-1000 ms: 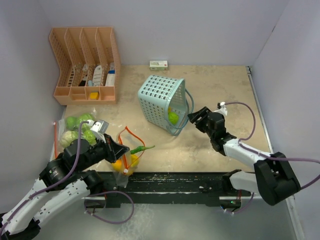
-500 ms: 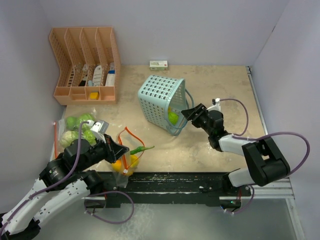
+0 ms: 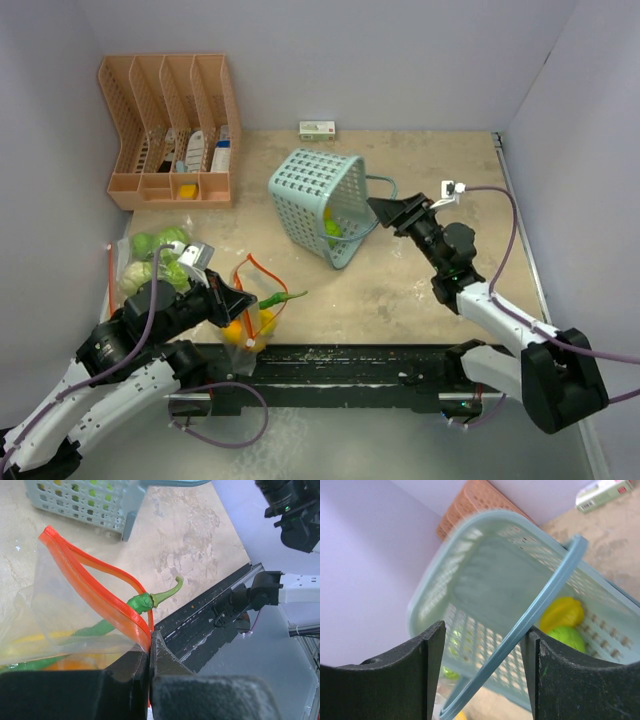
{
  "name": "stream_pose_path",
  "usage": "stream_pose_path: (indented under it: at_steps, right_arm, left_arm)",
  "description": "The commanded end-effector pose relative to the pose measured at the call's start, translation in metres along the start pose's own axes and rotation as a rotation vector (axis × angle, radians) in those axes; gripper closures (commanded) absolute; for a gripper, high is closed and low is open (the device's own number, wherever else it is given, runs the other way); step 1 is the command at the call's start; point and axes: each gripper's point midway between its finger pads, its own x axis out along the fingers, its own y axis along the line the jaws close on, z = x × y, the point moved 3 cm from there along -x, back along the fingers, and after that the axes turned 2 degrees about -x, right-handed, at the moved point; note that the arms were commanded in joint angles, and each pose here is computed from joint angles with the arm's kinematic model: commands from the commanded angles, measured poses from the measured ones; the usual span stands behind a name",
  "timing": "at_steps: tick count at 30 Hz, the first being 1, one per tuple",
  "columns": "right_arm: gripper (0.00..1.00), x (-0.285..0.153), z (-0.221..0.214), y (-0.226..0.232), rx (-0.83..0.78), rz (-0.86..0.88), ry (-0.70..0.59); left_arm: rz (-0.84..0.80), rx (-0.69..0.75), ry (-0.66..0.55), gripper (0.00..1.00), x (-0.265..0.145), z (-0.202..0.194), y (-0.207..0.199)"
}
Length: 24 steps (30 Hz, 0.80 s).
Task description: Place the food in the zip-top bag and seal the zipper
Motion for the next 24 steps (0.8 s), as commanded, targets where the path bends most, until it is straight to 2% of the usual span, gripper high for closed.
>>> stream_pose_path:
  at_steps: [1,9,14,20,24]
  right_arm:
    - [0.37,0.018,0.029,0.038,-0.07,0.095,-0.041]
    - [0.39,0.071,0.039,0.057,-0.021,0.154,0.022]
    - [0.37,0.077,0.037,0.06,-0.02,0.153,0.054]
    - [0.37,0.099,0.042,0.077,-0.127,0.053,0.121]
    - [0.4,0.116,0.022,0.069,-0.169,-0.044,0.229]
  left_arm:
    - [-0.041,-0.018,-0.046,1.0,-0.001,0.01,-0.009]
    - [-0.062,-0.028,-0.056,1.0,-0.005,0.011,-0.012]
    - [-0.049,-0.029,-0.07,1.0,-0.011,0.011,-0.009]
    - [-0.05,-0.029,-0.082,1.0,-0.014,0.013,-0.009]
    - [-0.067,-0.032,-0.092,1.0,-0.017,0.014,-0.012]
